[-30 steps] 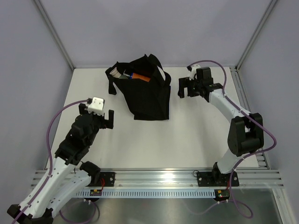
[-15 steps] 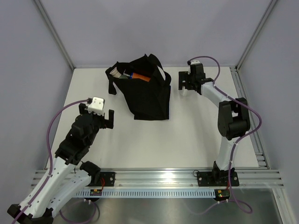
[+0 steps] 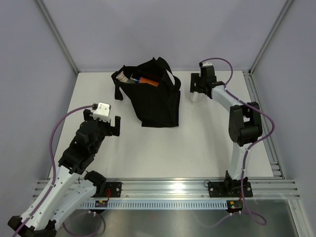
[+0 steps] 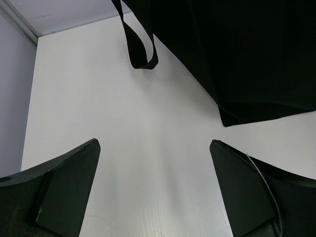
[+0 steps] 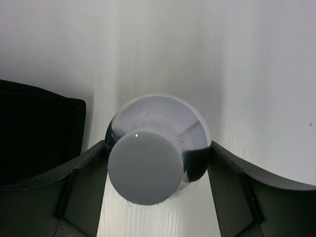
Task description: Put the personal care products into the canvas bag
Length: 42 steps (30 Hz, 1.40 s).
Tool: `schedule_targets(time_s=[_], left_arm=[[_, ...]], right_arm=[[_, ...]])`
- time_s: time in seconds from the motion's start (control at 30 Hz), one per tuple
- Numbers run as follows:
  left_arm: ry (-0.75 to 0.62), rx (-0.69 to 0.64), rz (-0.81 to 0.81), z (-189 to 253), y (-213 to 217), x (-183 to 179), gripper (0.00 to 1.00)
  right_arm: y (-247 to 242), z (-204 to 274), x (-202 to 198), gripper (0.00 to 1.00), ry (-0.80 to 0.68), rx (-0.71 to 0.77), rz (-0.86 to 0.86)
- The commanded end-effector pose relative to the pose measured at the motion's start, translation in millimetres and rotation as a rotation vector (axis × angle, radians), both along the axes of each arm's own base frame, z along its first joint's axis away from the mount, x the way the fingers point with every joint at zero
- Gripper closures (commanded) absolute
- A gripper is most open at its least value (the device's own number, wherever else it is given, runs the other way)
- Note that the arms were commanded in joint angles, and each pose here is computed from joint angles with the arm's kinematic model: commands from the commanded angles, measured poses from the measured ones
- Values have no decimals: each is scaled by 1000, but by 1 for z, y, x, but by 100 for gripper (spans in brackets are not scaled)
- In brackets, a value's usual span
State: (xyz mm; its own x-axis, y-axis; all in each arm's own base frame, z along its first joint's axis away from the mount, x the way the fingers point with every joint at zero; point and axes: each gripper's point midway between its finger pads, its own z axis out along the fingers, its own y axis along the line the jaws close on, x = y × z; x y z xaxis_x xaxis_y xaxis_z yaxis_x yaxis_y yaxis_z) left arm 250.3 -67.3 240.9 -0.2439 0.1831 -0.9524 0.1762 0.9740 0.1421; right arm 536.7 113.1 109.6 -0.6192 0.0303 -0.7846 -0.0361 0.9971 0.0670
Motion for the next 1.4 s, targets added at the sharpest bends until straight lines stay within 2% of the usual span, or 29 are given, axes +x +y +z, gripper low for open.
schedule_targets(time_s=[0.0,0.03,0.07,0.13,0.17,0.2,0.27,0.3,0.37,0.5,0.53,0.6,0.63,0.7,0.73,0.8,0.83,0.87,0.93,0.97,1.07,1.17,1.37], left_arm=[[-35,-9,3,6,0,5,1],[-34,-8,3,6,0,5,1],[-36,-9,3,6,0,5,1],[-36,-10,2,6,-1,4,1],[-39,-11,2,7,-1,4,1],[-36,-10,2,6,-1,4,1],[-42,-13,2,8,0,4,1],[-42,-13,2,8,0,4,1],[-43,-13,6,9,1,3,1],[-49,-15,9,9,2,3,1],[-48,-14,9,9,2,3,1],[-48,-12,10,9,2,4,1],[-50,-13,13,10,2,4,1],[-52,-12,21,10,4,4,1],[-55,-11,22,10,5,3,1],[-59,-13,25,10,5,3,1],[-61,-14,25,10,5,3,1],[-62,-12,27,10,6,3,1],[-62,-11,32,10,6,4,1],[-62,-10,35,10,7,4,1],[-61,-7,38,9,8,4,1],[-60,-6,34,8,7,4,1],[-51,-4,20,7,4,5,1]], right_arm=[[9,45,-1,85,-108,75,39],[11,53,-6,99,-125,60,74],[12,83,-9,100,-182,64,96],[22,109,-23,100,-195,56,211],[26,149,-30,100,-261,45,276],[37,160,-44,100,-251,66,367],[43,211,-62,100,-361,53,449],[50,221,-74,100,-367,72,511],[55,261,-89,100,-435,78,547],[84,304,-122,100,-475,126,658],[90,329,-128,100,-531,125,674],[116,348,-141,100,-558,127,728],[123,391,-152,100,-653,132,745],[153,404,-158,100,-664,146,800],[154,448,-172,100,-774,161,808],[186,444,-163,100,-763,183,845],[187,471,-171,100,-840,199,840],[204,457,-155,100,-821,204,846],[229,444,-150,100,-809,213,865],[234,446,-143,100,-839,215,851],[251,411,-116,100,-781,181,823],[254,388,-94,100,-757,122,787],[249,343,-73,100,-680,-34,772]])
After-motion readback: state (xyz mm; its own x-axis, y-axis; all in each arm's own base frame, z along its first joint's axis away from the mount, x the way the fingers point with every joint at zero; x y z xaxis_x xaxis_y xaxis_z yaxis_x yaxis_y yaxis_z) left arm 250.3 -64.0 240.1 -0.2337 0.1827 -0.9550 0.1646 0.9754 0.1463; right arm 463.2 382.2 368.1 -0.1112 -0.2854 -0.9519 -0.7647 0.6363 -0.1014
